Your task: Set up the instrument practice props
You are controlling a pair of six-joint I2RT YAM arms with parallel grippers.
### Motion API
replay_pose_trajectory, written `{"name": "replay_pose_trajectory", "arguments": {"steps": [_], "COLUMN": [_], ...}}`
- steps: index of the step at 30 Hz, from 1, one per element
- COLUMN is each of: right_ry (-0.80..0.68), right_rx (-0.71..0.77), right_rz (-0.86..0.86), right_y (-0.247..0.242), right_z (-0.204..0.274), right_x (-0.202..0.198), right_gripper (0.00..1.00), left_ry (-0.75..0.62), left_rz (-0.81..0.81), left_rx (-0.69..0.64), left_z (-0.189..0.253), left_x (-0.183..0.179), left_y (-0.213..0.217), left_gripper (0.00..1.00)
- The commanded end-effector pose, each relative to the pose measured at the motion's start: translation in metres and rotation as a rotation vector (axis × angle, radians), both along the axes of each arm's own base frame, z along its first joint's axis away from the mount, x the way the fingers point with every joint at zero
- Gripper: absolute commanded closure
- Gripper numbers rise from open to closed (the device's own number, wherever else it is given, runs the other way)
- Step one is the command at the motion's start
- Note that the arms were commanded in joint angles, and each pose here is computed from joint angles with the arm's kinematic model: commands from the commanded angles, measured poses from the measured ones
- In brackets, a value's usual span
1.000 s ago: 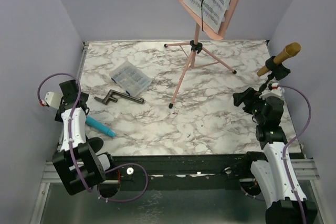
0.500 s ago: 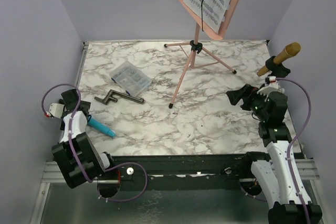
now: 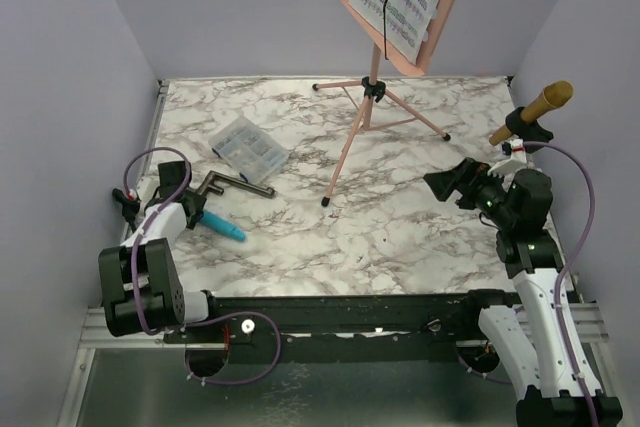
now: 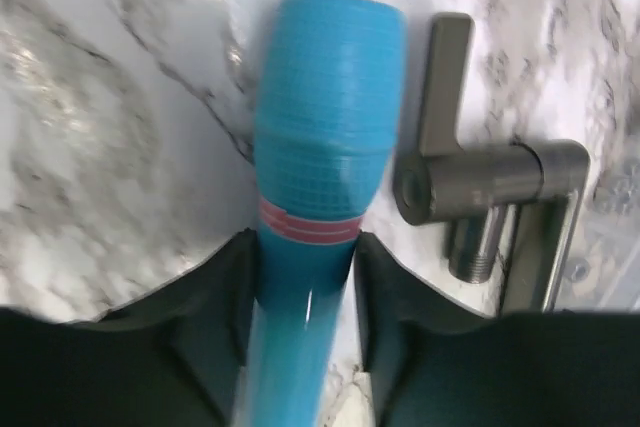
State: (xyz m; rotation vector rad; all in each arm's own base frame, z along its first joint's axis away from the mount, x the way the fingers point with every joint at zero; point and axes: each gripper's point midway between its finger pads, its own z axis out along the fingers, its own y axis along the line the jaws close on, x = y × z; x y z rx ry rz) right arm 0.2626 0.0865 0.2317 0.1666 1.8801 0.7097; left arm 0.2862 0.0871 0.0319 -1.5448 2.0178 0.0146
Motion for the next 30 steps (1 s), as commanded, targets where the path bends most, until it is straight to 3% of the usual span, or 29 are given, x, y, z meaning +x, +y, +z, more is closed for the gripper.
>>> {"name": "replay_pose_trajectory", "arguments": {"steps": [1,3,9,12,15,17,18,19,22,27,30], "right_ry": [0.001,0.007,0.058,0.07,0.072,0.08,0.084,0.088,0.104,0.103,0.095], "right_rx": [0.007,-0.006,-0.05,-0.117,-0.153,-0.141,-0.136,-0.131,-0.137,-0.166,-0.174], "right_rz": [0.049,0.094,0.198,0.245,0.279,0.297,0.3,0.303,0.313,0.328,0.347], "right_y": [0.008,0.016,0.045,0.076,0.1,0.109,0.111,0.112,0.114,0.114,0.117], "right_z": [0.011,0.009,-0.02,-0.03,-0.034,-0.036,-0.038,-0.041,-0.049,-0.056,-0.056], "right_x": [-0.007,-0.01,-0.01,-0.012,-0.015,-0.017,-0.016,-0.017,-0.017,-0.017,-0.015], "right_gripper": [0.0,0.0,0.0,0.0,0.0,0.0,0.0,0.0,0.0,0.0,0.0], "left_ry": [-0.006,-0.034,-0.106,-0.104,-0.061,-0.044,-0.032,-0.022,-0.003,0.017,0.053], "left_rz": [0.004,-0.028,-0.176,-0.26,-0.365,-0.464,-0.493,-0.502,-0.523,-0.47,-0.346], "left_rx": [-0.012,-0.034,-0.131,-0.152,-0.107,-0.086,-0.089,-0.094,-0.067,0.119,0.367], "left_z": [-0.011,-0.008,-0.001,-0.001,-0.004,0.001,0.002,0.004,0.016,0.075,0.118], "left_x": [-0.009,-0.01,-0.015,-0.009,0.01,0.023,0.025,0.024,0.017,0.01,-0.005], "left_y": [-0.033,-0.054,-0.158,-0.205,-0.225,-0.238,-0.242,-0.244,-0.226,-0.121,-0.033], "left_gripper": [0.69,0.8,0.89,0.9,0.87,0.8,0.7,0.57,0.02,0.01,0.01]}}
